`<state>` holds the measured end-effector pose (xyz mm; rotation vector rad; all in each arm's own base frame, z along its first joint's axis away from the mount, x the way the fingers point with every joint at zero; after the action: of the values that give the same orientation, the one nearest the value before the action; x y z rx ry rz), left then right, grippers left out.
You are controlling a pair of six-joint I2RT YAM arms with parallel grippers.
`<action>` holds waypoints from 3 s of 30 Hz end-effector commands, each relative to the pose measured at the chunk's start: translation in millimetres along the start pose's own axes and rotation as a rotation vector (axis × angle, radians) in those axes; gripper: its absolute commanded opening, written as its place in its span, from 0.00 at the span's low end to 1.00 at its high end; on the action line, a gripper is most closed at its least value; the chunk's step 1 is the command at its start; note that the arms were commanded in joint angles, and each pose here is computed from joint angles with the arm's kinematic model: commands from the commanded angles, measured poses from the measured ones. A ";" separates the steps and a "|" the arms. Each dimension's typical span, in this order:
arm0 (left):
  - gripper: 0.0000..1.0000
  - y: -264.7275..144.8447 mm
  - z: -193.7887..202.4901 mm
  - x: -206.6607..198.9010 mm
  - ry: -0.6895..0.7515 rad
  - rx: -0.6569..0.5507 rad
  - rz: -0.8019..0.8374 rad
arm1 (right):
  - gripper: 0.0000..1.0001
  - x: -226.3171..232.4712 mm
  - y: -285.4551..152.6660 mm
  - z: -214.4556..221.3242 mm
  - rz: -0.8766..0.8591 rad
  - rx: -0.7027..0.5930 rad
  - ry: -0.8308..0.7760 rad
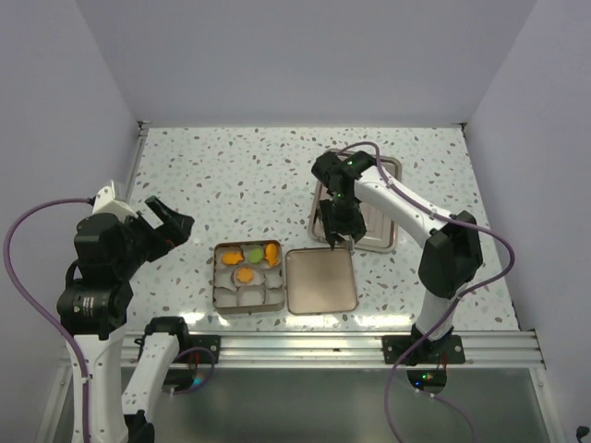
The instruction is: Pack the cookies
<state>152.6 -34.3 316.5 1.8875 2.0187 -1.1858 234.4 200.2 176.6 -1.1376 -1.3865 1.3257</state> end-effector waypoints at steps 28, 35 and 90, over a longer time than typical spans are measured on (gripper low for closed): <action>1.00 5.0 -12.8 -0.8 0.067 -0.025 -0.023 | 0.39 0.2 29.7 -35.0 -0.040 0.044 0.022; 1.00 1.4 -13.9 -2.0 0.067 -0.034 -0.018 | 0.36 -9.3 -0.3 -34.8 -0.035 -0.001 0.031; 1.00 -4.9 -11.2 -2.7 0.046 -0.050 -0.001 | 0.42 137.7 -41.2 110.4 -0.435 0.158 -0.166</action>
<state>155.0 -30.0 321.3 1.9087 2.0559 -1.1294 99.9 310.3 205.4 -0.6157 -1.5081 1.2273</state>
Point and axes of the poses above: each gripper's point midway between its finger pads, its own y axis out along the fingers, its own x axis along the line the jaws close on, z = x × y, the point moved 4 cm from there along -y, back along the fingers, and after that the axes turned 4 degrees about -y, right-handed, at the moved point
